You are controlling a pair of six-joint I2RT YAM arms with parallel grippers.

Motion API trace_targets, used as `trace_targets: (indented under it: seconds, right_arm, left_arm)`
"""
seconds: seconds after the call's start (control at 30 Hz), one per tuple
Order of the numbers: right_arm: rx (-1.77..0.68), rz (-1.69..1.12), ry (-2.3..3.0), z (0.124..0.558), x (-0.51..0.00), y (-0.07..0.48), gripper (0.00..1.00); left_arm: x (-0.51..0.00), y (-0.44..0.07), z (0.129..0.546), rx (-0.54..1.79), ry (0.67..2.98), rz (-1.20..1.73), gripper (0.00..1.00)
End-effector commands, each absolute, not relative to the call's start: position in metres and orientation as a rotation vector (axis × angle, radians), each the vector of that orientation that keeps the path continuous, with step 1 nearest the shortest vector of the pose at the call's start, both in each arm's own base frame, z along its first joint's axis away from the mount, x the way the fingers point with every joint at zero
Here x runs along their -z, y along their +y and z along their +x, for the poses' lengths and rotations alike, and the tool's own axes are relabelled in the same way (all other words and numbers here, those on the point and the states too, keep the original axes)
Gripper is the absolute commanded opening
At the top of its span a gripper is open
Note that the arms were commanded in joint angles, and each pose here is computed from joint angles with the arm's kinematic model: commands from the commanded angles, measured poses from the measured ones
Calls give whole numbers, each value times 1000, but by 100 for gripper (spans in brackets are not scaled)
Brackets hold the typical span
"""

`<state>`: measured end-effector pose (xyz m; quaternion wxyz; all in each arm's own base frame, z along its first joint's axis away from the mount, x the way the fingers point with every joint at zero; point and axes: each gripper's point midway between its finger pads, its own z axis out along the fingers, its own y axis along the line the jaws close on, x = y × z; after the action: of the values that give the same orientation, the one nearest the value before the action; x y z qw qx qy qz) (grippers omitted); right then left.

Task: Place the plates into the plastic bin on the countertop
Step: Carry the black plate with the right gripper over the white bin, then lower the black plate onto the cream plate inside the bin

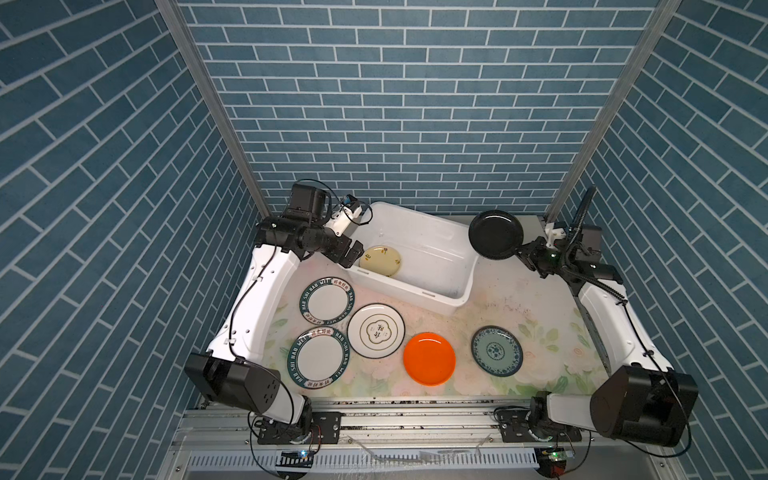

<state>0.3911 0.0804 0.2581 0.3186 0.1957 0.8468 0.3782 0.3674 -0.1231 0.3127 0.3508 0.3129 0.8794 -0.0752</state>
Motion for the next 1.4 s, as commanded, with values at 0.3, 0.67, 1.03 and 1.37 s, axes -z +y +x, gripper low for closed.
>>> trace_targets:
  seconds: [0.3,0.67,1.03,1.37]
  right_arm:
    - [-1020,309,2278,457,-264,167,0]
    - [-1043,75,2463,455,-239,235,0]
    - [-996,-102,2597,455,-206,291,0]
    - [-975,-166,2737,464,-147,335,0]
  left_arm:
    - [-350,-83,392,-161,2173,743,100]
    - [-361,-85,406,-159,2126,688,100]
    - [-341,-94,439,-126,2195,676,100]
    - [-346,-99,443,-104,2159,681,100]
